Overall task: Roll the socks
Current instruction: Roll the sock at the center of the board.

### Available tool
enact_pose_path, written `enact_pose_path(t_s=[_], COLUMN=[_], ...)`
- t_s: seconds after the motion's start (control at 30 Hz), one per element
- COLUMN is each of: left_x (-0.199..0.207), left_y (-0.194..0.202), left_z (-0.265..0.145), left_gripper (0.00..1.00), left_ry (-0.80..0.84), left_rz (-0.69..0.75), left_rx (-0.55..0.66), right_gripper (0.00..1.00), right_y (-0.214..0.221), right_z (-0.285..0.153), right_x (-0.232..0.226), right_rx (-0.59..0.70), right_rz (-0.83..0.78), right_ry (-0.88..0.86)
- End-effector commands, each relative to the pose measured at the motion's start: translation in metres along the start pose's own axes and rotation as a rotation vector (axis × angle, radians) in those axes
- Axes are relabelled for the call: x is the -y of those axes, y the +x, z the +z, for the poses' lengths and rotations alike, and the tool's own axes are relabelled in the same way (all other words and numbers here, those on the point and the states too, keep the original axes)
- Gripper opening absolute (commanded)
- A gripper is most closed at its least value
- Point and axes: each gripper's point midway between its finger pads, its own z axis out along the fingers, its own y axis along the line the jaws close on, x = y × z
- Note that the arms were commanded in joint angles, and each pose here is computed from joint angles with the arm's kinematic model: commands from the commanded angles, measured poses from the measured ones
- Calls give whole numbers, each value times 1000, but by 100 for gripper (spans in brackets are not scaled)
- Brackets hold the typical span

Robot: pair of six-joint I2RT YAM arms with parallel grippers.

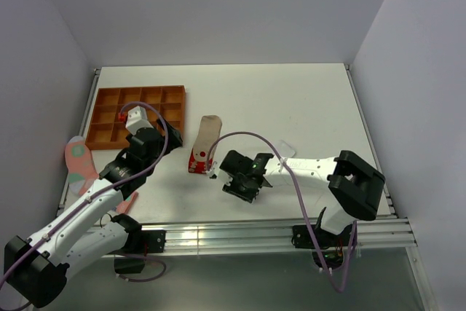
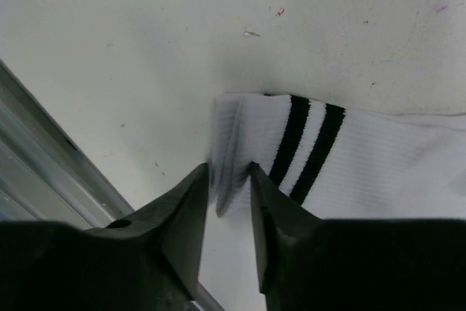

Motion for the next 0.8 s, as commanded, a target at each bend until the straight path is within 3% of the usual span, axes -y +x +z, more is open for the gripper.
enact_pose_path(t_s=[0.0, 0.33, 0.77], left_x=[5, 4, 7], left_y=[-4, -4, -5], left_z=[2, 6, 13], left_gripper=[86, 85, 84], left_ry=[30, 25, 15], left_rz=[7, 6, -32], left_rx=[16, 16, 18], right_gripper=[34, 14, 7], right_y=[-19, -27, -54], right_z=[1, 3, 4], right_x=[7, 25, 127], right_rx=[47, 104, 216], right_rz=[-4, -92, -137], right_ry=[44, 53, 222])
